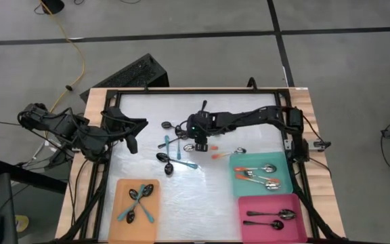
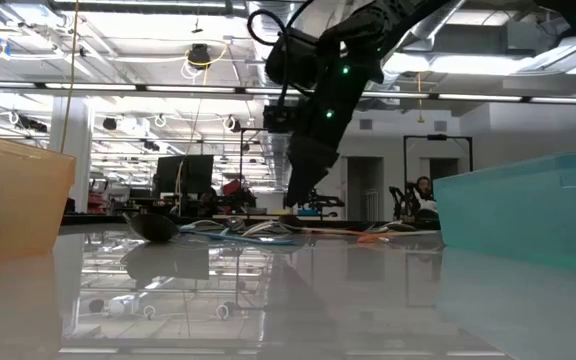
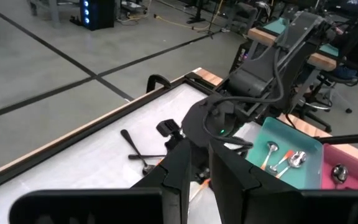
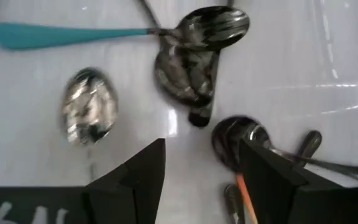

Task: Sort silverware by color (type)
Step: Put the black spoon into the pink bin

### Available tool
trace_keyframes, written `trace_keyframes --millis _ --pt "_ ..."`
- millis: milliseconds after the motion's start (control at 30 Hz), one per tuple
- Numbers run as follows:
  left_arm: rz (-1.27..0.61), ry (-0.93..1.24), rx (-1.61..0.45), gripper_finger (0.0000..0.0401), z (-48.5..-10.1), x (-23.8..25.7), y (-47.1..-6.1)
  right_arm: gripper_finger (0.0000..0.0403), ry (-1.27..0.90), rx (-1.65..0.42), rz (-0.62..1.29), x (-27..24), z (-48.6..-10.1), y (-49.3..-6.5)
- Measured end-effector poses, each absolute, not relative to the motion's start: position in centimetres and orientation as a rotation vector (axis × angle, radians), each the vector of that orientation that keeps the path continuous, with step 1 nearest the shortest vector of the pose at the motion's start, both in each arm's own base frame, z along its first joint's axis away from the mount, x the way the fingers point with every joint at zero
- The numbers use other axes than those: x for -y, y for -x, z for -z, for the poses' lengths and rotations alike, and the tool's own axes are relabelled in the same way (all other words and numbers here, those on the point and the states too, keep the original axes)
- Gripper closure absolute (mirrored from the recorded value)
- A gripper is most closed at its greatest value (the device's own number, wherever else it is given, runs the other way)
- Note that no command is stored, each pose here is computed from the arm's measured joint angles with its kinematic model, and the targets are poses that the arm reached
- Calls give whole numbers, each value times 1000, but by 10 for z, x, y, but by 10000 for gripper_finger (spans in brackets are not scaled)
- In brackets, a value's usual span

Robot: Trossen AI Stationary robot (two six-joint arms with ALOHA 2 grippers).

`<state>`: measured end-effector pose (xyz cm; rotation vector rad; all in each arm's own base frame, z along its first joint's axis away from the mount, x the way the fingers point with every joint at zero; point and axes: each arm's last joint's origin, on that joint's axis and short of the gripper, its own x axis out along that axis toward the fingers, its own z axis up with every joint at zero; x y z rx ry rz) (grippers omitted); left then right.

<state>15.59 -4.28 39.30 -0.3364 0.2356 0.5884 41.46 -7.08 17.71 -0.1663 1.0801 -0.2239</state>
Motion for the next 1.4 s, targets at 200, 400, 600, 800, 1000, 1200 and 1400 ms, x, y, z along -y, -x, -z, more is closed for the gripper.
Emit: trace_keyframes --millis 200,400,600,800,1000,1200,1400 --pt "-589 338 -235 358 -393 43 -156 188 189 -1099 277 82 -159 -420" --pt "-590 334 -238 358 -393 43 -156 205 253 -1146 360 88 -141 -421" --pt "-587 334 -241 358 -393 43 -156 321 216 -1152 400 88 -135 -421" --pt "-584 342 -242 358 -392 43 -156 385 236 -1169 475 90 -135 -419" --pt "-582 344 -243 358 -392 43 -156 394 245 -1187 448 78 -140 -417" --pt "-583 351 -240 358 -392 43 -156 397 201 -1070 382 64 -177 -415" --pt "-586 371 -234 358 -392 43 -156 399 41 -873 263 55 -234 -406"
